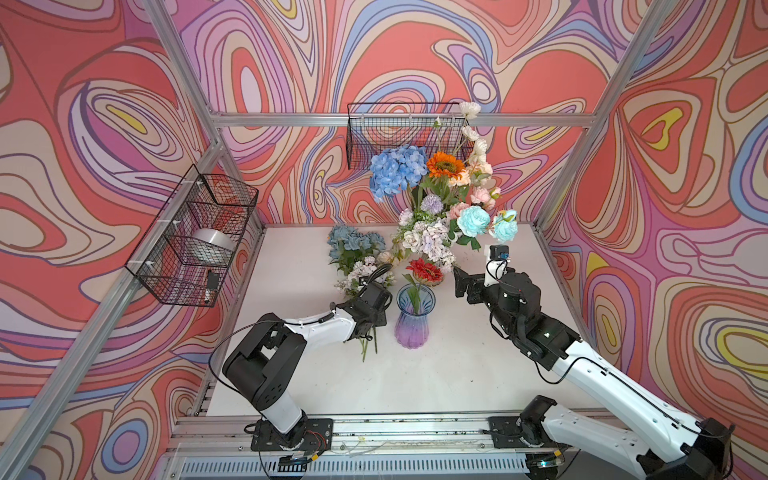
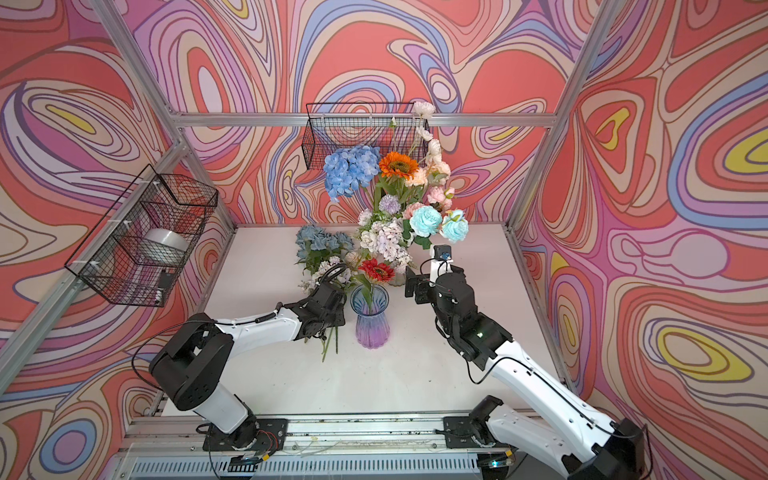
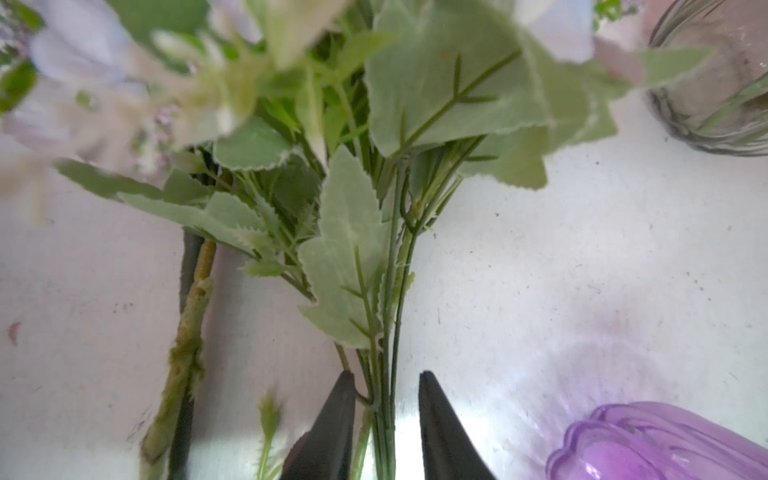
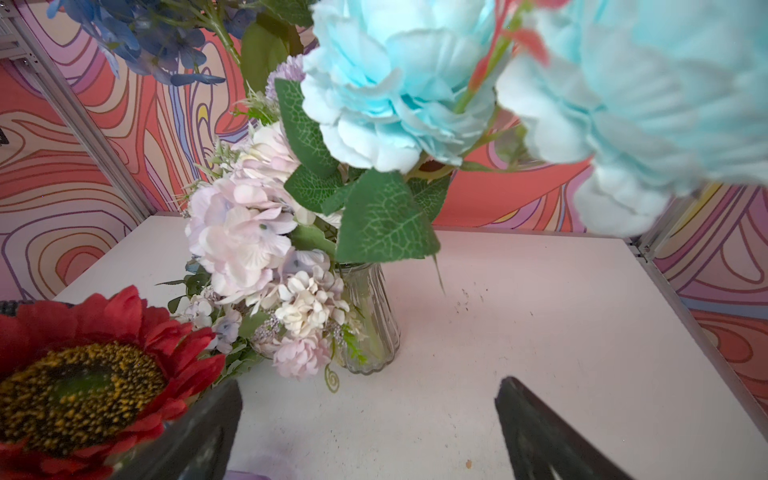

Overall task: Arrange the flowers into the vase
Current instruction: 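Grasp the pale pink flower bunch stems with the left gripper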

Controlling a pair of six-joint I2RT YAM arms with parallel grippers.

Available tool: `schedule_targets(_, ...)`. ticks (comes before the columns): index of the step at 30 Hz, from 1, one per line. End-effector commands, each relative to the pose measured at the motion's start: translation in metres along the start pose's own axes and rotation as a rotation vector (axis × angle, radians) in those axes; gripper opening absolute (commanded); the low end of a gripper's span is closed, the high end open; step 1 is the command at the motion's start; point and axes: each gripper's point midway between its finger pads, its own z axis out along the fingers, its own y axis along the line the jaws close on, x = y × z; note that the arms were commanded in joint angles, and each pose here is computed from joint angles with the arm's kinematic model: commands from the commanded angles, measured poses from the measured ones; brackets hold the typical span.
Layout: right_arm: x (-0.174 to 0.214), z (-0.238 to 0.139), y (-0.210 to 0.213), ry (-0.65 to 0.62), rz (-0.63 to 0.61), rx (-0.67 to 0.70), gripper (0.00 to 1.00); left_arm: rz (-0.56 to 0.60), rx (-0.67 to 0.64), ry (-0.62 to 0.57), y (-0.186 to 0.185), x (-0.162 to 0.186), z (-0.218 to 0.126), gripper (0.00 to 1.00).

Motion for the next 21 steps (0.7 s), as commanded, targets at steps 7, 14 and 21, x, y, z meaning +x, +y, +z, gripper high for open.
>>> schedule_targets(7, -0.003, -0.002, -0.003, -0.015, 0.002, 0.008, 0.98, 0.038, -0.065, 0.019, 0.003, -0.001, 0.012, 0.23)
schedule_targets(14, -0.012, -0.011, -0.006, -0.042, 0.014, 0.008, 0.99, 0.04, -0.059, 0.016, 0.001, -0.002, 0.014, 0.17)
schedule_targets(21, -0.015, -0.014, -0.007, -0.047, 0.014, 0.01, 0.98, 0.037, -0.087, 0.05, 0.005, 0.001, 0.02, 0.24)
